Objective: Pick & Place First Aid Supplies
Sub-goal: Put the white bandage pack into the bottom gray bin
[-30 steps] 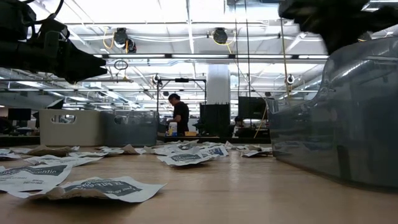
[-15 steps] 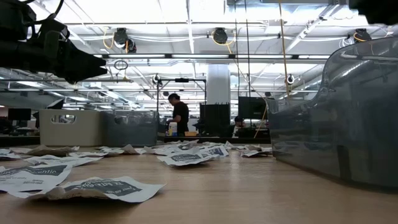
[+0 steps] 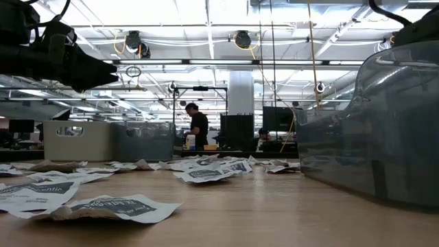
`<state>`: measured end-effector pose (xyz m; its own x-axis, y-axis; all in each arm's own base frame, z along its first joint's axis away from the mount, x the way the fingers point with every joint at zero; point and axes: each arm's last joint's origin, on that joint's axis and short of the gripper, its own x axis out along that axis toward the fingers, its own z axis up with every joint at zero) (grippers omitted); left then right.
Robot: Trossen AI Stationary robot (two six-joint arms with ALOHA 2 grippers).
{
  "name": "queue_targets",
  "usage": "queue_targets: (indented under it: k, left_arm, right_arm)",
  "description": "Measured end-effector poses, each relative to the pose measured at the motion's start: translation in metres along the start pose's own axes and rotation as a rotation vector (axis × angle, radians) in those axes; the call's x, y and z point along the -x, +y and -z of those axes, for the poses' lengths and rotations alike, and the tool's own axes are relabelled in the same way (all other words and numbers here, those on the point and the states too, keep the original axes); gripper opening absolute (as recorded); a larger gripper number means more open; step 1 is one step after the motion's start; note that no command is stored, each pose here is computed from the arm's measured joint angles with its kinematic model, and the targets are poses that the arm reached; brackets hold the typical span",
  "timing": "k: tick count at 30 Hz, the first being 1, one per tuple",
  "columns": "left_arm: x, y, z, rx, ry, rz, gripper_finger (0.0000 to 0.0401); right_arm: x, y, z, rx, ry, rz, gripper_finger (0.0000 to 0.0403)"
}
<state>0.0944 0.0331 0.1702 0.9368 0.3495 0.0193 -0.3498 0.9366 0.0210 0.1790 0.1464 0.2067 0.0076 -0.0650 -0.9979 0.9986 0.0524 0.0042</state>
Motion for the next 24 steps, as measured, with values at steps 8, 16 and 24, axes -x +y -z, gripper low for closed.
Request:
queue_targets:
  k: [8, 16, 24]
  left_arm:
    - [0.0, 0.0, 0.0, 0.0, 0.0, 0.0, 0.0306]
    - [0.0, 0.0, 0.0, 0.0, 0.0, 0.0, 0.0306]
    - [0.0, 0.0, 0.0, 0.0, 0.0, 0.0, 0.0306]
  right_arm:
    - [0.003, -0.002, 0.002, 0.066, 0.01, -0.011, 0.019]
    - [0.03, 0.005, -0.017, 0.384, 0.004, 0.007, 0.02]
    - [0.046, 0.034, -0.047, 0.887, 0.045, -0.09, 0.0193]
